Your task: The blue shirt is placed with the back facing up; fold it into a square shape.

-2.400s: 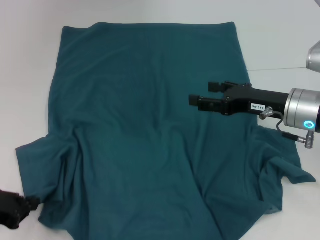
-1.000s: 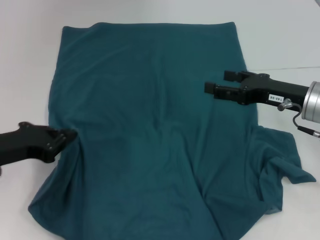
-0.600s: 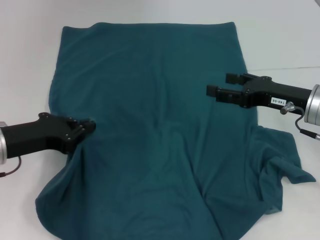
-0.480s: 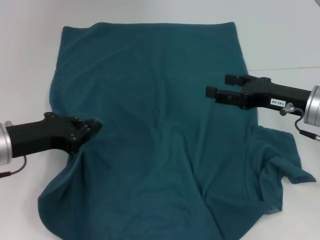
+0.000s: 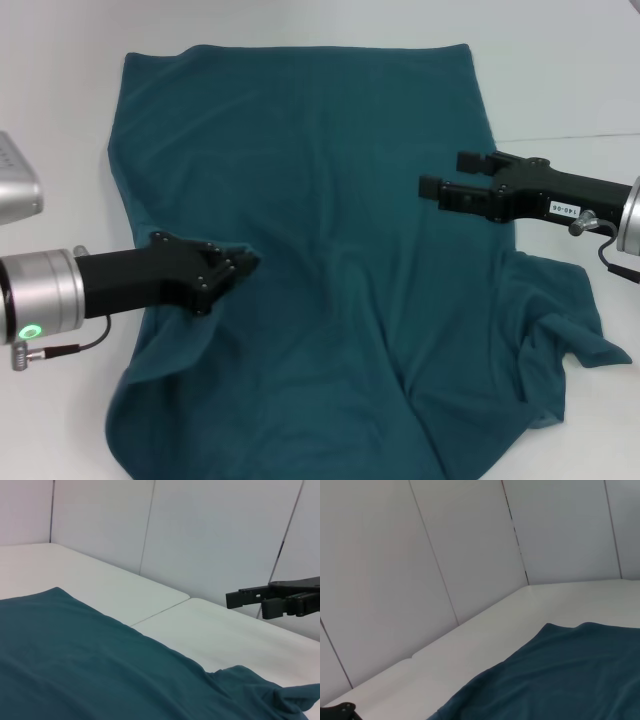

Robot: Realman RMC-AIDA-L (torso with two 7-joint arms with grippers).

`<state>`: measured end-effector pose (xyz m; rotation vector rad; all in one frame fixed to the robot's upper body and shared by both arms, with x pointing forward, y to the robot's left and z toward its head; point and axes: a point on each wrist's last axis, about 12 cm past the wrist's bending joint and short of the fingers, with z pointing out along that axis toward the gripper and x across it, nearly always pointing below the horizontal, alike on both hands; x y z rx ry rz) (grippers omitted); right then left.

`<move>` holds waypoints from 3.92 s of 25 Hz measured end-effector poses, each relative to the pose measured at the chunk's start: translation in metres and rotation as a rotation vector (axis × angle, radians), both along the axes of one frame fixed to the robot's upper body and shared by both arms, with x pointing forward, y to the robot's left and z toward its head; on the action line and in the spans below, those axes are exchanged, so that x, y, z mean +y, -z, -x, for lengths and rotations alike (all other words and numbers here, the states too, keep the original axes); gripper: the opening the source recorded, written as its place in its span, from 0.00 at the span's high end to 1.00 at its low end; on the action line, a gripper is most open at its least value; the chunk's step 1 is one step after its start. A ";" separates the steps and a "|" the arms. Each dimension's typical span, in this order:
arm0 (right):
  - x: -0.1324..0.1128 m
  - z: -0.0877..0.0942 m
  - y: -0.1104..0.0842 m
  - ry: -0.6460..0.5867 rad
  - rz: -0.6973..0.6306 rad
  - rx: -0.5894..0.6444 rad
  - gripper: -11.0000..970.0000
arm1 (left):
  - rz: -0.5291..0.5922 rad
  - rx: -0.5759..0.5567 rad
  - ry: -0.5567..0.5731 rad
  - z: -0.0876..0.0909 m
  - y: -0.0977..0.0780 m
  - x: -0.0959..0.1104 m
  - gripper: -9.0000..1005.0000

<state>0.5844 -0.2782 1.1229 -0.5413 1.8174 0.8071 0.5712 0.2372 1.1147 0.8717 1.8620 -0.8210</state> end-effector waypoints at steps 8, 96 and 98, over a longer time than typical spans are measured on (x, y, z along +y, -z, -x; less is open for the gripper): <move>-0.003 0.004 0.002 0.002 -0.002 0.005 0.05 | 0.005 0.007 0.015 -0.003 0.009 -0.014 0.96; 0.016 -0.016 -0.122 0.102 0.176 0.188 0.05 | 0.139 0.019 -0.239 0.050 0.042 0.062 0.13; 0.018 -0.016 -0.118 0.104 0.233 0.222 0.05 | 0.146 0.025 -0.248 0.052 0.043 0.063 0.13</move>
